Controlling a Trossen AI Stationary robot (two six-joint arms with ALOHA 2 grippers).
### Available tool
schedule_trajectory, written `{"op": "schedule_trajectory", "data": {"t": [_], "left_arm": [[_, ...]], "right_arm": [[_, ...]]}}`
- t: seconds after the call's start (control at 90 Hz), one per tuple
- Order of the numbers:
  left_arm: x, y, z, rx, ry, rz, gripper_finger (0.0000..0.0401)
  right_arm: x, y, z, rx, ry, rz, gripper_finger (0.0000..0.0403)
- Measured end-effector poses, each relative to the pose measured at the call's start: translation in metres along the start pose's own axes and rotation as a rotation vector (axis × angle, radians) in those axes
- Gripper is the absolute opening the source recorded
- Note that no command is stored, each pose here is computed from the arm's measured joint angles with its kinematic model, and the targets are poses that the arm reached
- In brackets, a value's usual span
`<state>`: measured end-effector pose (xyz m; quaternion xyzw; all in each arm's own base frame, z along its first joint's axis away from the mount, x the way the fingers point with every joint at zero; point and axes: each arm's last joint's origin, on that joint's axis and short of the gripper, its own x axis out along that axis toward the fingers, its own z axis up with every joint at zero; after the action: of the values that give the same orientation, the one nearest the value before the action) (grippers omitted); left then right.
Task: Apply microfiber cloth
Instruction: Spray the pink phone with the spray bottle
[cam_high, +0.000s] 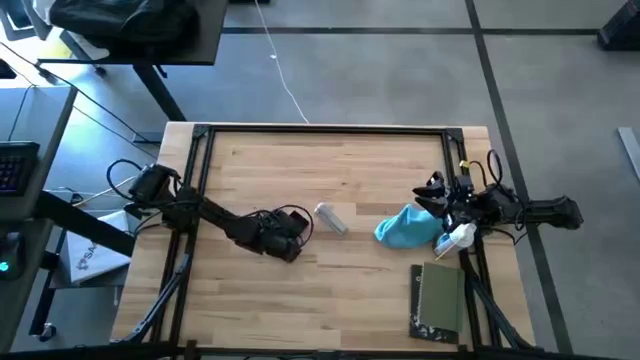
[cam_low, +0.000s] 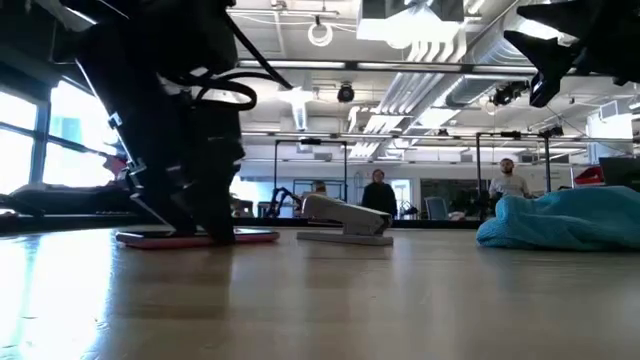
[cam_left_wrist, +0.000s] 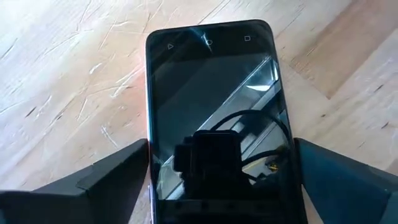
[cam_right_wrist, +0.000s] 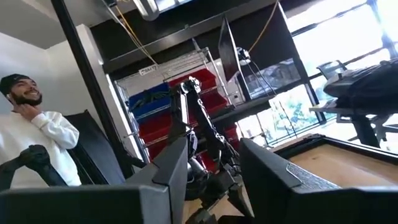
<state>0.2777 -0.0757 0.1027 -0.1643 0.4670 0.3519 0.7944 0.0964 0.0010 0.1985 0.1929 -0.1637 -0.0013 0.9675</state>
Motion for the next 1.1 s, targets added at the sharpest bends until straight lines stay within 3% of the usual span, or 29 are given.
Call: {"op": "schedule_trajectory", "data": {"t": [0.156, 0.611, 1.1], "left_arm": [[-0.003, -0.003, -0.005, 0.022, -0.049, 0.019, 0.0313], [-0.003, -0.003, -0.007, 0.035, -0.054, 0.020, 0.0313], [-0.033, 0.003, 0.011, 0.122, -0.161, -0.034, 0.0298]], "right_arm": [[0.000, 0.000, 0.000, -0.007, 0.000, 0.000, 0.0115], [0.000, 0.000, 0.000, -0.010, 0.006, 0.012, 0.0115], [0.023, -0.006, -0.026, -0.028, 0.204, -0.026, 0.0115]]}}
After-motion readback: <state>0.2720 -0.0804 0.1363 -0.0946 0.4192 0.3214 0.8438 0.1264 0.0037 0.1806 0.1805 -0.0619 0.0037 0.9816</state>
